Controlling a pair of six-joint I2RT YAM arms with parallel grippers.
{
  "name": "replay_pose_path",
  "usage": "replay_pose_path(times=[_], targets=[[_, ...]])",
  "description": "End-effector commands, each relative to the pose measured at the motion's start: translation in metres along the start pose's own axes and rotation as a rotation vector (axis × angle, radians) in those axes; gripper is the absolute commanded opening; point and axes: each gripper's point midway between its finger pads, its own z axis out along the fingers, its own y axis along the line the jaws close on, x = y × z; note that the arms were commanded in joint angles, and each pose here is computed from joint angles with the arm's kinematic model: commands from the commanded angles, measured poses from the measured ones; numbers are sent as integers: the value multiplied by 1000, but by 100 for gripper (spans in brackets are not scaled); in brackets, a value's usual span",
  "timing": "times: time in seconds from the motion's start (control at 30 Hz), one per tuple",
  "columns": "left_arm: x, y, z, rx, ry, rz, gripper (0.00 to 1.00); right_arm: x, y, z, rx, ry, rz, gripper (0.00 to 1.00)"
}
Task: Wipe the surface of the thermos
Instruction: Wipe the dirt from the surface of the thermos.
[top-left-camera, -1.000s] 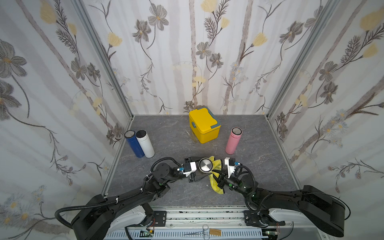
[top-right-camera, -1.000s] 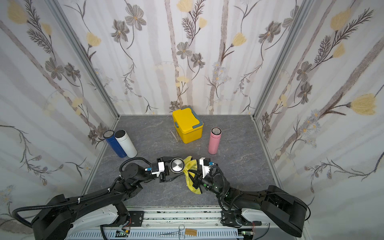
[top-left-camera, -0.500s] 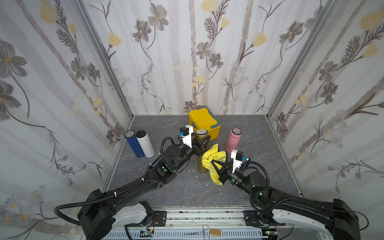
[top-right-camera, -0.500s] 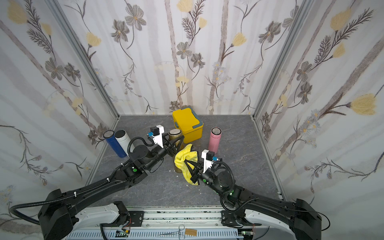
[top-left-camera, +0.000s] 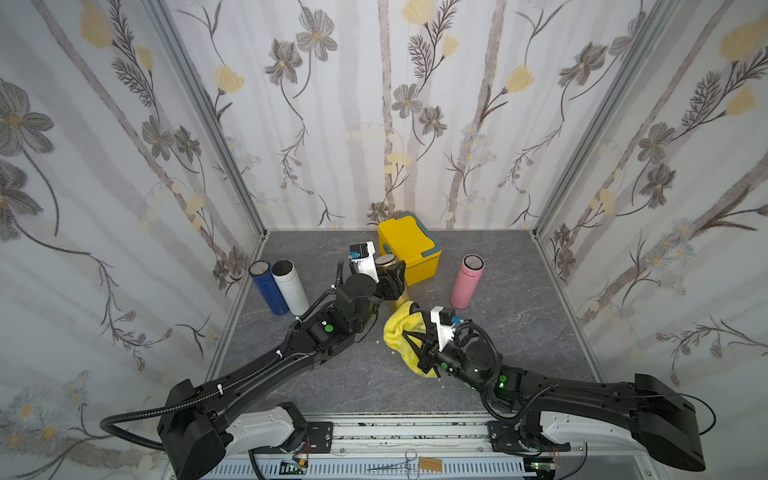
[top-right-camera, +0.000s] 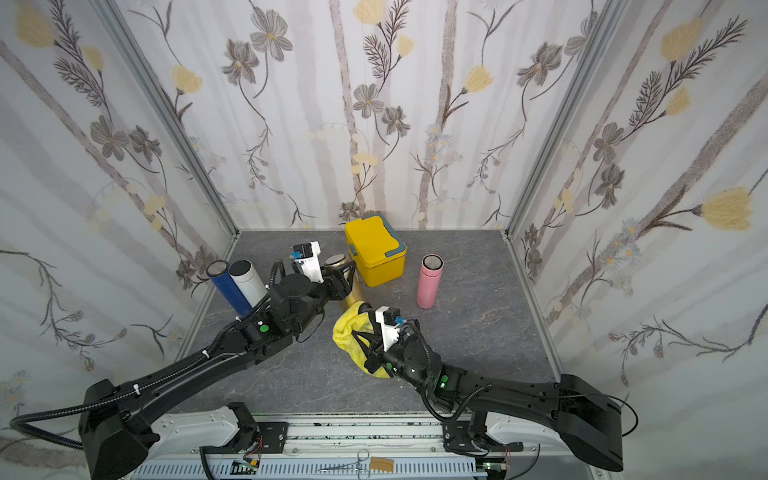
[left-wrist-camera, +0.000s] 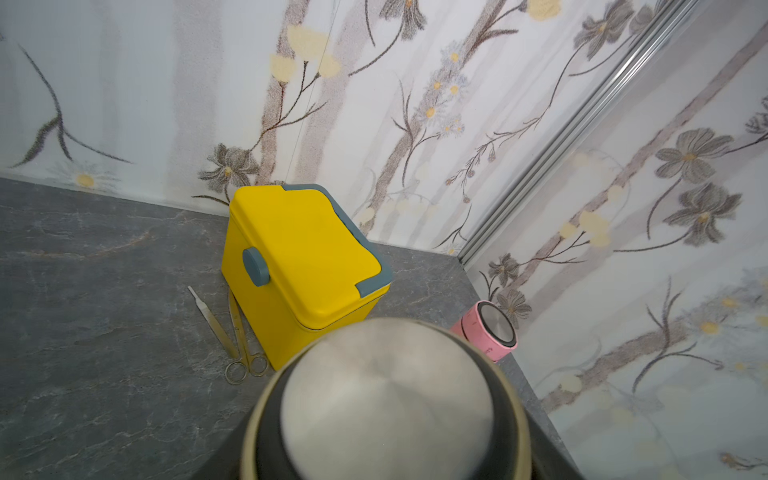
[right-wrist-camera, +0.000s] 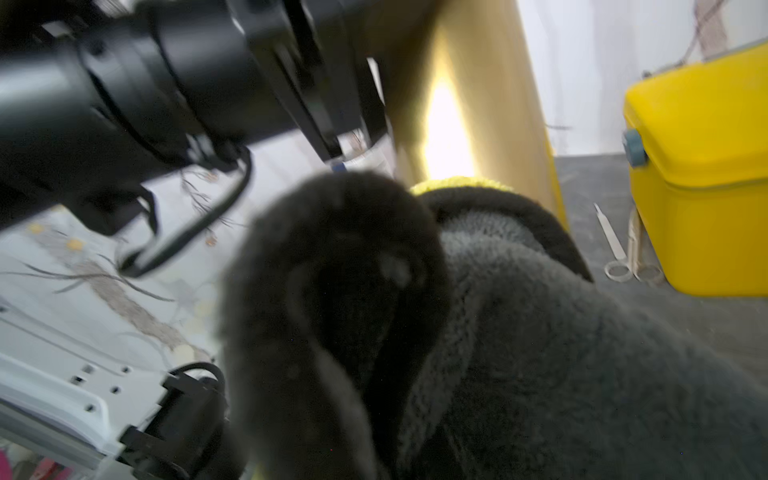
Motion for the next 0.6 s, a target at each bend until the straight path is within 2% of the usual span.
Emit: replay_pose_path(times=[0.0,0.13,0.3,0.43,0.57], targets=[[-19,12,-8,-93,-79,-108,0,-19,0,3,39,-35,-57,0],[-22,17,-14,-121,-94,-141,0,1,-18,9,114,-2,-42,0],[-27,34,-20,-271,-129,-188,0,45,-48,-3,187,58,-1,0],[-22,29,-17,-266,-110,-194,0,35,-38,-4,142,29,-10,0],[-16,22,-16,-263,-106,-208,0,4,-19,20,134,-2,-58,0]])
